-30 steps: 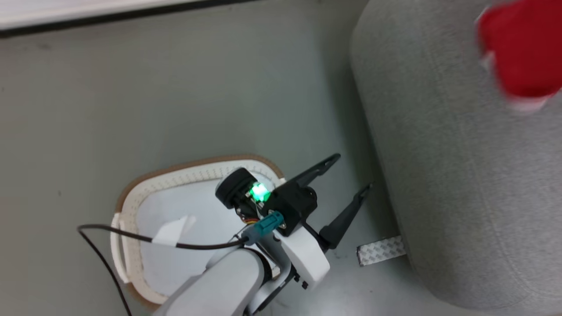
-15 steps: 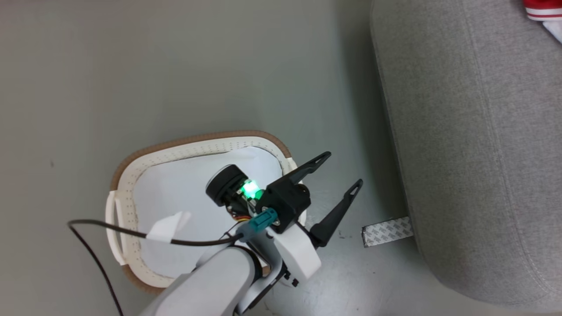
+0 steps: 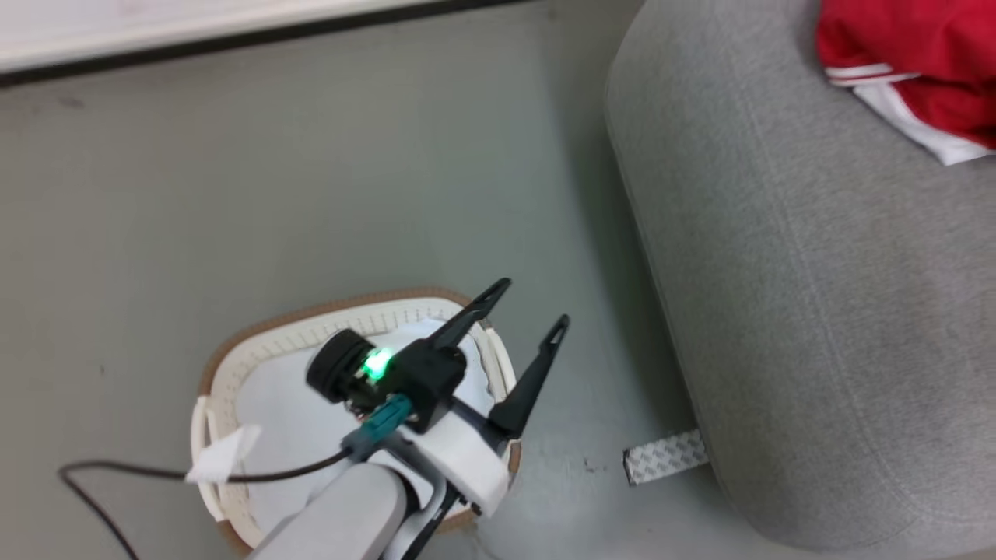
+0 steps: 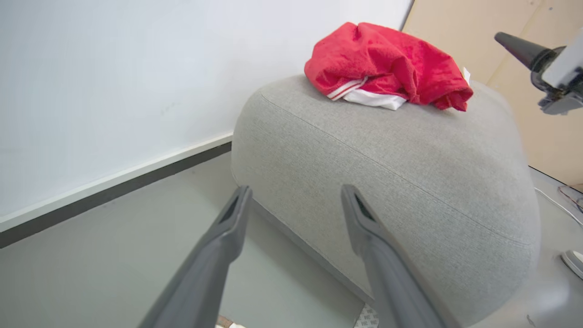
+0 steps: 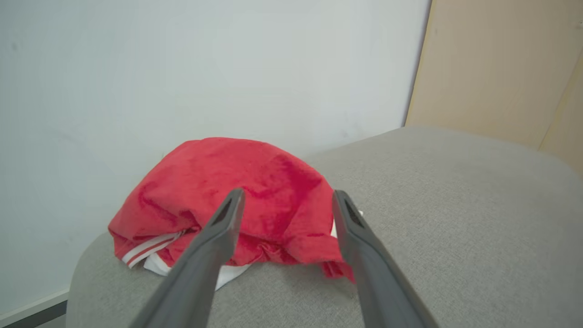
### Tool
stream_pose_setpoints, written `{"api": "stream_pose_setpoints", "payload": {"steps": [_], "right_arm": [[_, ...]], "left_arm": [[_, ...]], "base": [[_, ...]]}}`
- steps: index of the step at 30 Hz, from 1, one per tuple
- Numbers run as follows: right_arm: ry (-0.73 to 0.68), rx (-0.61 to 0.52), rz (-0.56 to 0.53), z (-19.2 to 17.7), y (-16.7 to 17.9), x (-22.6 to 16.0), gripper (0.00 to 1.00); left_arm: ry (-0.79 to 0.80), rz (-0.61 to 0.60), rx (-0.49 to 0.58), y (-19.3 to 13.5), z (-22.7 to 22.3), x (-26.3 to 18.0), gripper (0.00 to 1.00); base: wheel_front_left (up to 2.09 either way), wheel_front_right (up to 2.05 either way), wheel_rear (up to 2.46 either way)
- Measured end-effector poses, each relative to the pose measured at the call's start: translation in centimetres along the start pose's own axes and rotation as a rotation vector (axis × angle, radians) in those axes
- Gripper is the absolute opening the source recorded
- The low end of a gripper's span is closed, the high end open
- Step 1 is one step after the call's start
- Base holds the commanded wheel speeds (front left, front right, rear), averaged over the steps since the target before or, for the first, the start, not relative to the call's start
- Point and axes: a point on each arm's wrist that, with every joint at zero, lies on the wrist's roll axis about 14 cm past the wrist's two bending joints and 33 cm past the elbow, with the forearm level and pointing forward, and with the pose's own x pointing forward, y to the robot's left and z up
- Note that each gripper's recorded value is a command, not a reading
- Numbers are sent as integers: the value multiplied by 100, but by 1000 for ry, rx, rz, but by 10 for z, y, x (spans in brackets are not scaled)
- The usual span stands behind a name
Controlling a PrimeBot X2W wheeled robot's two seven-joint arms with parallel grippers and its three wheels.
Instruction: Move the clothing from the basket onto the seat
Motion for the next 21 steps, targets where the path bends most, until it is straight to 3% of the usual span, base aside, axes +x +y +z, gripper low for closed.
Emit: {"api": "stream_pose_setpoints", "payload": {"steps": [12, 21], "right_arm": [[-123, 43, 250, 50, 48, -89, 100], [-23, 146, 437, 26, 94, -147, 100]], "left_arm": [[-91, 309, 10, 27, 33, -73, 100], [-133, 605, 21, 56, 49, -162, 100]], "base": [[0, 0, 0], [0, 0, 0]]}}
